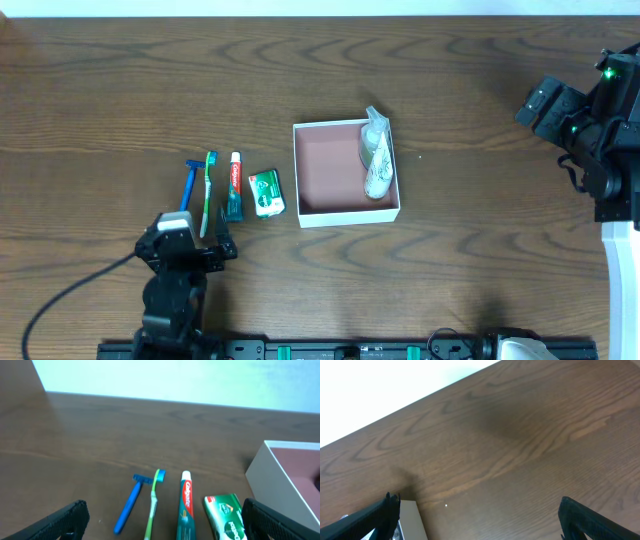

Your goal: Pack container

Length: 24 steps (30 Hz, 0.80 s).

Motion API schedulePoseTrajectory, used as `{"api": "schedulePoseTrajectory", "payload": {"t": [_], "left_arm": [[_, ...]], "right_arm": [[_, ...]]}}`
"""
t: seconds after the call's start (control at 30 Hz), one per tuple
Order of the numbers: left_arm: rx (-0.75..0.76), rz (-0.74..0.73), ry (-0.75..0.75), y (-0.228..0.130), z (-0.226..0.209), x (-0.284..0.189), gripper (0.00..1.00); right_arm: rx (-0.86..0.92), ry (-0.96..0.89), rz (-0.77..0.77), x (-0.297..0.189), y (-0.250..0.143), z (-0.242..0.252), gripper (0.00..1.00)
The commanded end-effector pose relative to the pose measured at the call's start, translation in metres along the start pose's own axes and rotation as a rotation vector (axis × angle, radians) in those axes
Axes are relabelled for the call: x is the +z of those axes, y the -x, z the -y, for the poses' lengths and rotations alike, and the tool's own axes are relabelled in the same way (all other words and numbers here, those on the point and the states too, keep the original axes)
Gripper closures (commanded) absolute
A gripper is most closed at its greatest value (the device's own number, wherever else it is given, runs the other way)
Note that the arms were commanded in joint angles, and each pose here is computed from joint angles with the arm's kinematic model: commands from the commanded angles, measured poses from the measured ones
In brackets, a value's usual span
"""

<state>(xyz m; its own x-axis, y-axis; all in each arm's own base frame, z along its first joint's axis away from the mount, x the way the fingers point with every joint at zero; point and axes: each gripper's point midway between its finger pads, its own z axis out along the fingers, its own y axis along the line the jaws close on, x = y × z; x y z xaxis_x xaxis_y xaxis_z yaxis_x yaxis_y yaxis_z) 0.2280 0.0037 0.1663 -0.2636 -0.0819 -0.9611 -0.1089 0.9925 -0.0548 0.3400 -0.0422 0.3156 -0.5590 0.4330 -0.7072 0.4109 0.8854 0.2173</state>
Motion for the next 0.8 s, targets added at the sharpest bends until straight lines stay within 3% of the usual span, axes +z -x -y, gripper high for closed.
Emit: {"api": "schedulePoseTrajectory", "payload": {"t": [0.0, 0.23, 0.33, 0.53, 0.77], "left_arm": [[-0.032, -0.025, 0.050, 0.041, -0.005, -0.009, 0.02], [0.069, -0.336, 0.271, 0.099, -0.026, 0.017, 0.02], [0.080, -0.494, 0.311, 0.104, -0.033, 0.043, 0.02], [-0.060, -0.809, 0.250, 0.053, -0.049, 0.112, 0.02], [-0.144, -1.026, 0.344, -0.024, -0.096, 0.145, 0.02]], "right_arm": [[0.016, -0.002, -0.002, 0.001, 0.001, 0.001, 0.01], [0.016, -0.002, -0.002, 0.001, 0.001, 0.001, 0.01], [0.016, -0.002, -0.002, 0.001, 0.001, 0.001, 0.01], [0.016, -0.002, -0.002, 0.001, 0.001, 0.001, 0.01], [0.016, -0.002, -0.001, 0.001, 0.001, 0.001, 0.01]]}}
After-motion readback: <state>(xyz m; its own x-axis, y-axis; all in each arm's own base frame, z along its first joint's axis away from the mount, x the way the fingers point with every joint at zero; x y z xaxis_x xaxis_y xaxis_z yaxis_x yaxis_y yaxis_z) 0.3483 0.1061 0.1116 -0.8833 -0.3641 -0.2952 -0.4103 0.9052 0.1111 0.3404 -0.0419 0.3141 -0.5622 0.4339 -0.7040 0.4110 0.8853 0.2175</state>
